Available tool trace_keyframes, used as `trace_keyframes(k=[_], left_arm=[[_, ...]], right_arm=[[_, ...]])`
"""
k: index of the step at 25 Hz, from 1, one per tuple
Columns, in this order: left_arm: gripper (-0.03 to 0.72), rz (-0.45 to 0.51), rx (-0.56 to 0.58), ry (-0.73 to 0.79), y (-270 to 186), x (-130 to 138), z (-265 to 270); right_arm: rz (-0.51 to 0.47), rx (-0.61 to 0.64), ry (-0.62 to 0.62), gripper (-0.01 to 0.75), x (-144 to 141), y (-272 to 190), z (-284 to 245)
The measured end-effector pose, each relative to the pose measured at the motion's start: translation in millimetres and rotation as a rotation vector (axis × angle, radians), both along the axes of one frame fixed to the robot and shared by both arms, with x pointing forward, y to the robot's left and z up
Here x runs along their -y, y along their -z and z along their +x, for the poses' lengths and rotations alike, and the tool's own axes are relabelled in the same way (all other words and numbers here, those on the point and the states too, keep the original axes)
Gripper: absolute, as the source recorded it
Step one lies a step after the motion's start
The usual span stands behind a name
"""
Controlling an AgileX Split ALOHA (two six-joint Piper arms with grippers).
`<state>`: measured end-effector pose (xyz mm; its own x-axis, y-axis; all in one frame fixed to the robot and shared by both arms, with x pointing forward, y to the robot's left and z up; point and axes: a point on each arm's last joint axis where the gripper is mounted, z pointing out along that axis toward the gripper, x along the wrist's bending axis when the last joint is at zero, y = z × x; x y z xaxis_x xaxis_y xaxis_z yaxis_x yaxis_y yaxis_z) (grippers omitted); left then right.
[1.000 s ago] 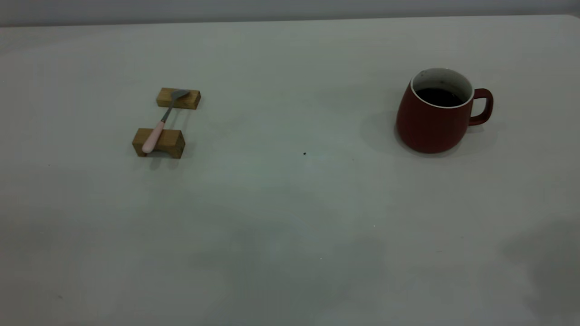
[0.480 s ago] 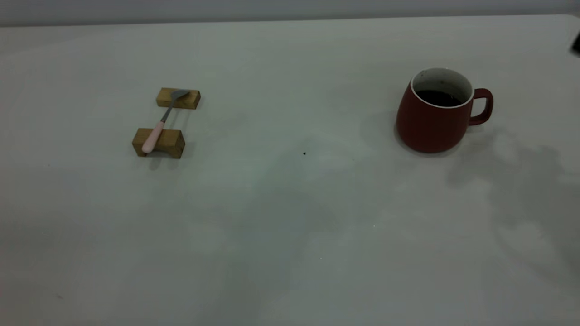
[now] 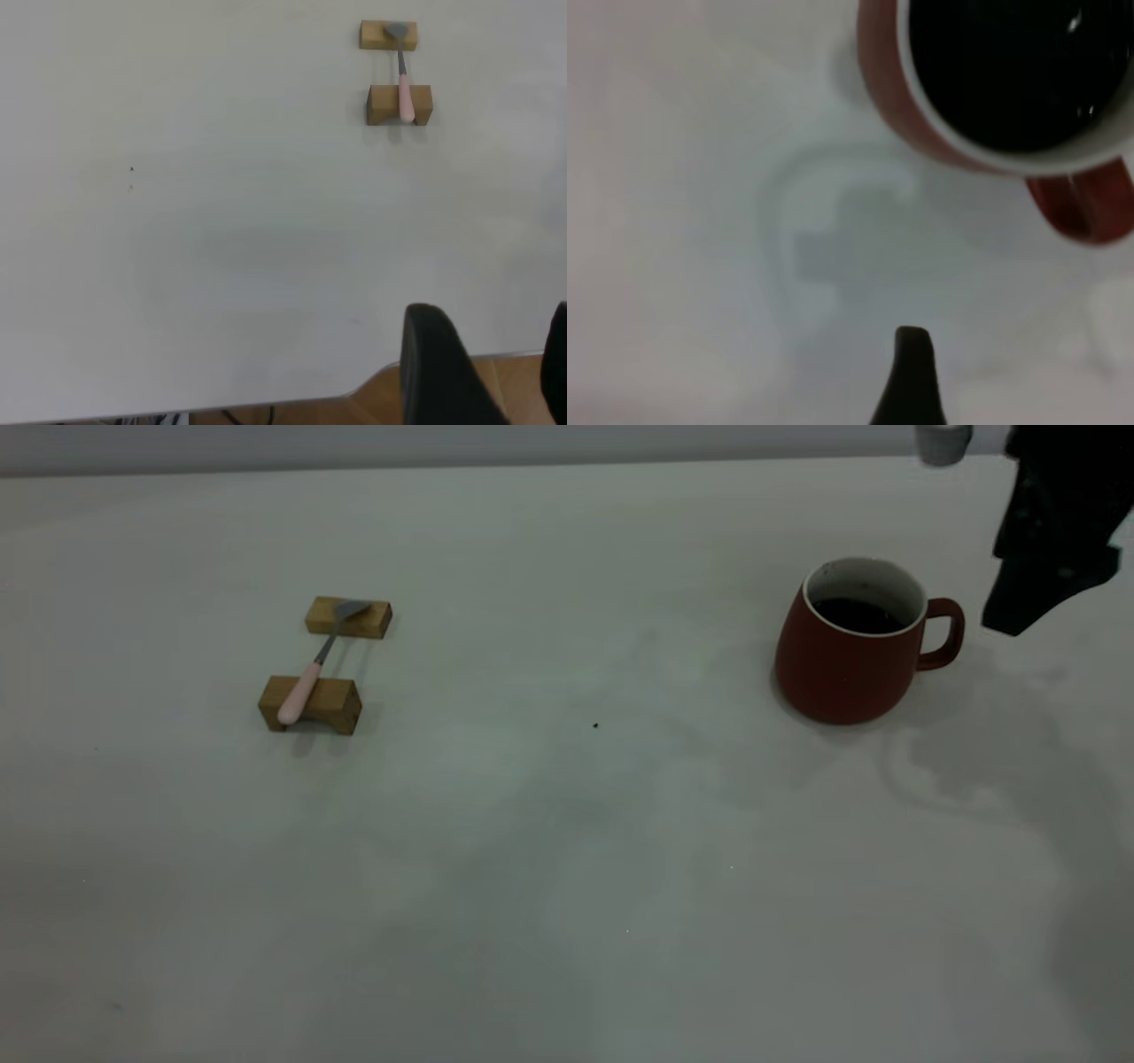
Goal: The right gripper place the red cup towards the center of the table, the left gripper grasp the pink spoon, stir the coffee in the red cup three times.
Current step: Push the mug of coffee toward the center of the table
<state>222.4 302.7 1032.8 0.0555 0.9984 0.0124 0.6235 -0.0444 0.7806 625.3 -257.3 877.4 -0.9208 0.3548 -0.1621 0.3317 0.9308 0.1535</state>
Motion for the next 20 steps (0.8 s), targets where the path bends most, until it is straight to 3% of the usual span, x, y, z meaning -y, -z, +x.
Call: trace_keyframes(k=[14, 20], left_arm=[[0.365, 0.000, 0.000, 0.000, 0, 0, 0], [0.365, 0.000, 0.000, 0.000, 0, 0, 0]], right_arm=[[-0.039, 0.014, -0.204, 0.684, -6, 53, 41], [-0.025, 0.022, -0.272, 0.676, -24, 60, 40]])
